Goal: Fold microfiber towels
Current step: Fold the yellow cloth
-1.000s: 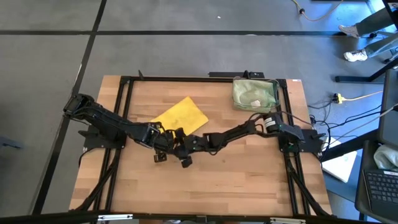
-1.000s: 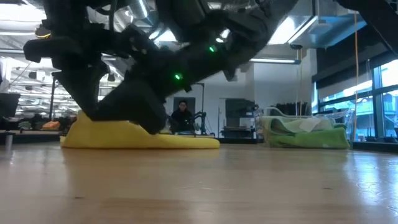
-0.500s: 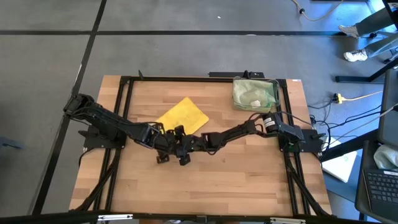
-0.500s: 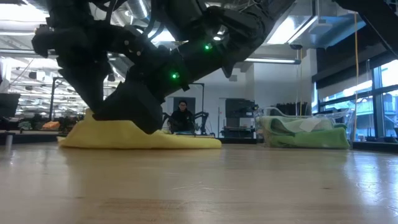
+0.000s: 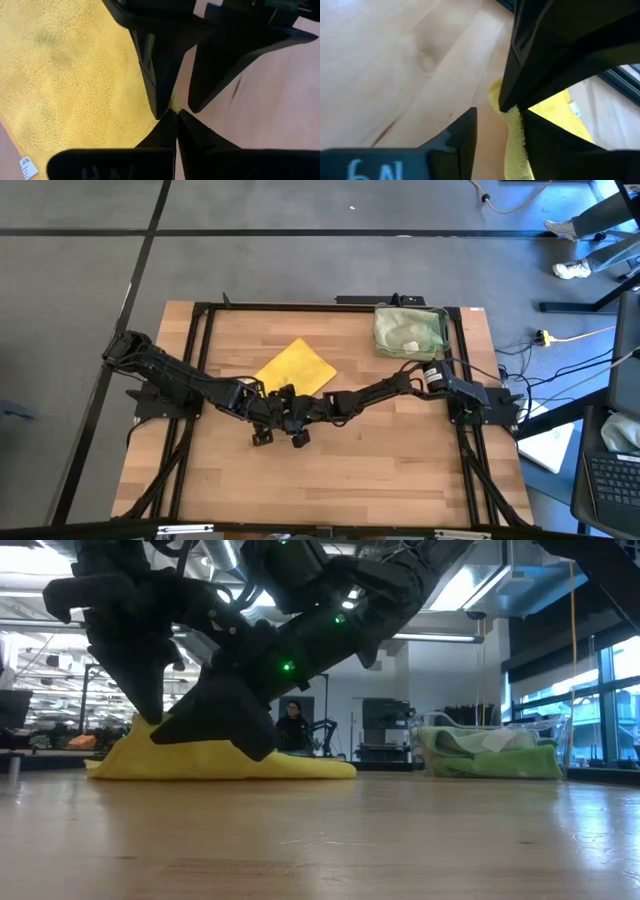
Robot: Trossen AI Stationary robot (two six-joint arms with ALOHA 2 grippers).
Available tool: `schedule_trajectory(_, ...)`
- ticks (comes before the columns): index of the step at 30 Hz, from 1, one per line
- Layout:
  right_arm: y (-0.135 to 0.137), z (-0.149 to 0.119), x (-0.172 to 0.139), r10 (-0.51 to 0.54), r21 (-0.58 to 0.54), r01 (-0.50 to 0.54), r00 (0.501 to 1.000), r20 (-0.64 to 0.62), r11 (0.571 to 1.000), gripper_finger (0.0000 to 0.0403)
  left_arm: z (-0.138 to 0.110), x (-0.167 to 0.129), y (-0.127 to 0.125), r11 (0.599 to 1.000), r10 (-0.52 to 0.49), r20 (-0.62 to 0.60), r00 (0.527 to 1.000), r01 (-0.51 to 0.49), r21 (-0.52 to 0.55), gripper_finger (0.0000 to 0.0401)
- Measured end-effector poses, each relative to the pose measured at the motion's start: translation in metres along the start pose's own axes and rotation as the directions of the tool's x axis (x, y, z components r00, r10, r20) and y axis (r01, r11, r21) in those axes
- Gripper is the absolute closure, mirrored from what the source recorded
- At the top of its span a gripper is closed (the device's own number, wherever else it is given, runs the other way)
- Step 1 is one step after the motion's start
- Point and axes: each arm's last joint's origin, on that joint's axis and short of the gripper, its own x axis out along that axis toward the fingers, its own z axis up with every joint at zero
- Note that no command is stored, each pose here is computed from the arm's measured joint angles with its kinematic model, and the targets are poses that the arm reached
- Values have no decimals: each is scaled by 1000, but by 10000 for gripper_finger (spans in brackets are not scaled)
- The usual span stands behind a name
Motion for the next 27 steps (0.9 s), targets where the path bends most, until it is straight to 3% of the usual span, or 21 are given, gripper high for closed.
schedule_trajectory(14, -2, -1, 0, 16, -6, -16, 1000, 17, 1000, 335, 6, 0, -3, 999, -37, 55, 998, 37, 4, 401)
schedule_trajectory(20, 0, -4, 1, 29, -8, -29, 1000, -4, 1000, 391, 7, -1, -4, 999, -37, 73, 997, 35, 19, 401)
schedule_trajectory(27, 3, -10, -1, 75, -8, -76, 993, -88, 997, 394, -4, -19, 1, 999, -11, 52, 999, 9, 47, 401)
